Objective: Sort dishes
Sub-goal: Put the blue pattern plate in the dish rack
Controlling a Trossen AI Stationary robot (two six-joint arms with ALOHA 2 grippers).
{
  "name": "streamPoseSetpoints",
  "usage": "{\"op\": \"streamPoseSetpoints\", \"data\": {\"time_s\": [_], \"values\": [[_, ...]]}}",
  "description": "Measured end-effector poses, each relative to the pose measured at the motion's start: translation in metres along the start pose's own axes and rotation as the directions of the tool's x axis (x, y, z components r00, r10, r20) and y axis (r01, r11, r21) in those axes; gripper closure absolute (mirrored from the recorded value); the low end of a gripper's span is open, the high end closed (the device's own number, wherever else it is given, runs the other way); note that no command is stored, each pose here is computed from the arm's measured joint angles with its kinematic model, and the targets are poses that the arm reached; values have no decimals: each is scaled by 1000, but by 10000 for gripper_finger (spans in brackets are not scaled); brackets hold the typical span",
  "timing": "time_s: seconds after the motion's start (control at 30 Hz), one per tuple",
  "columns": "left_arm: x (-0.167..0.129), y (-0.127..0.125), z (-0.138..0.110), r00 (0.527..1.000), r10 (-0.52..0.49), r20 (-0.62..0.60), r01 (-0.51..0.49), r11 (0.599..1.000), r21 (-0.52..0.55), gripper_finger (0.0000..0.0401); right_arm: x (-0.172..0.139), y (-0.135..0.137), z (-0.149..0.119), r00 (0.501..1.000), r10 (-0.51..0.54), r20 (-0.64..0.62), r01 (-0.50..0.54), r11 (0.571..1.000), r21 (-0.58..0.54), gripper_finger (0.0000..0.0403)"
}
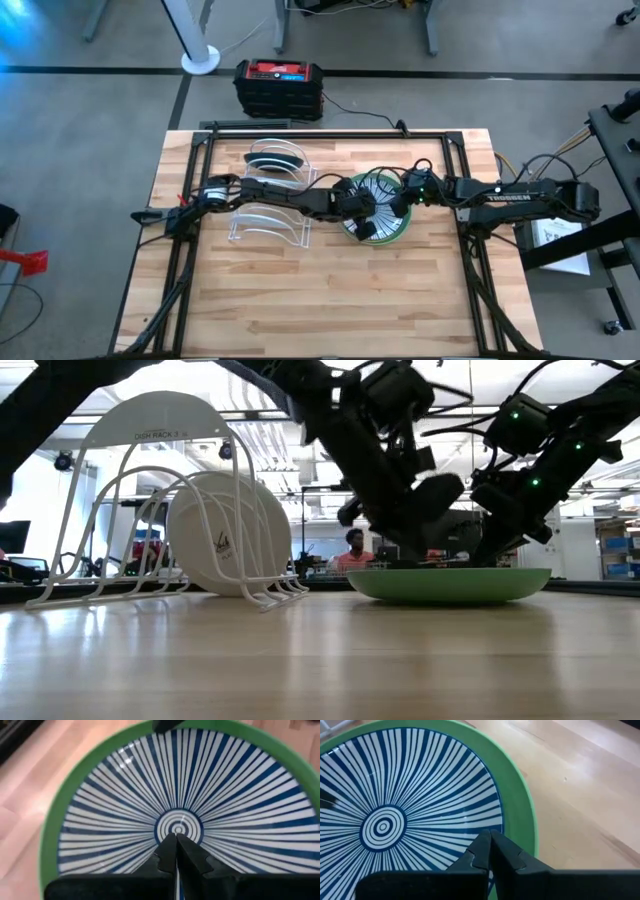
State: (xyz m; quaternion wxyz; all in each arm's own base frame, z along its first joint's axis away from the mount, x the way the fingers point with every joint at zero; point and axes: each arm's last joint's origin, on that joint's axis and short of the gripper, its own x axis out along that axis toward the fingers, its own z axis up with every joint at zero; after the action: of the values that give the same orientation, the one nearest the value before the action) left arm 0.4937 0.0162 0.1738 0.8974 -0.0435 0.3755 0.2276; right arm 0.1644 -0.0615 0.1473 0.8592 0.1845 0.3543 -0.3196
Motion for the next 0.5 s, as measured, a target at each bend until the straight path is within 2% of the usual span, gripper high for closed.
{"op": "streamPoseSetpoints", "data": {"time_s": [0.13, 0.3, 0.5], "values": [[-12, 4, 13, 997, 24, -70, -28, 998, -49, 401, 0, 0, 0, 1000, 9, -6, -9, 1000, 23, 400], [-23, 17, 22, 983, 71, -169, -93, 987, -128, 401, 0, 1, 0, 996, 87, -37, -85, 996, 33, 400], [-24, 22, 15, 967, 99, -235, -136, 979, -149, 401, 0, 1, -3, 990, 125, -72, -124, 992, 26, 393]]}}
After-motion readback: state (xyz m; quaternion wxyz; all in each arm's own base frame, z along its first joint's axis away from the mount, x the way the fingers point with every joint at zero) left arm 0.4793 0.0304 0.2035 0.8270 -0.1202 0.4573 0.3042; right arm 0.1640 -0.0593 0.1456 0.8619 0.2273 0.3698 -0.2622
